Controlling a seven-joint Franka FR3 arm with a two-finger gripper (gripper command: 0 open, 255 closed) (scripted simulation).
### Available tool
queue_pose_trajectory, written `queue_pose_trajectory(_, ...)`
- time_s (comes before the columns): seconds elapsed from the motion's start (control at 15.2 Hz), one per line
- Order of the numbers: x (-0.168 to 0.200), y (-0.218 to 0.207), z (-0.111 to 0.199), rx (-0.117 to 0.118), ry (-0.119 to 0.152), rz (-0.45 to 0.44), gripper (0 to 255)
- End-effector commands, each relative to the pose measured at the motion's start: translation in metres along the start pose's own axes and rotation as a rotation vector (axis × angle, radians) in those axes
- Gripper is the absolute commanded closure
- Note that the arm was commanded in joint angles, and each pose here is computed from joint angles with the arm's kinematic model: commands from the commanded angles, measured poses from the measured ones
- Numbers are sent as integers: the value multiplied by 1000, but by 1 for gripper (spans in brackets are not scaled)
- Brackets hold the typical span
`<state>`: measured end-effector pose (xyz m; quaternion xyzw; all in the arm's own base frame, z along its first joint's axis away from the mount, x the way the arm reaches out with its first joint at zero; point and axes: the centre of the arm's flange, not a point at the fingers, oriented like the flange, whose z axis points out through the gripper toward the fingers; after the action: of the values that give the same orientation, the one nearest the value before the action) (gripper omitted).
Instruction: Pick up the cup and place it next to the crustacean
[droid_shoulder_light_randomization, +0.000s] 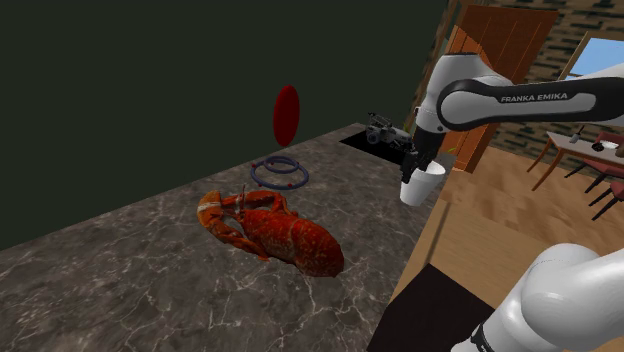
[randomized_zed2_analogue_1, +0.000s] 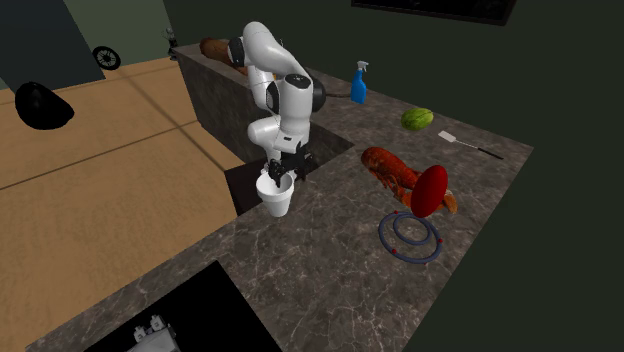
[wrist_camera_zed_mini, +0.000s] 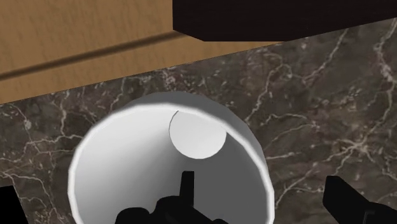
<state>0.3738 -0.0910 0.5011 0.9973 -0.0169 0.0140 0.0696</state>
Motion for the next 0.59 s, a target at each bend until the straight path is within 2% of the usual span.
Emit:
queue_pose_trajectory(0.0,0,0,1,0,0,0,0)
queue_pose_trajectory(0.26,0,0,1,0,0,0,0)
queue_pose_trajectory(0.33,0,0,1,0,0,0,255)
queue_pose_trajectory(0.53,0,0,1,0,0,0,255)
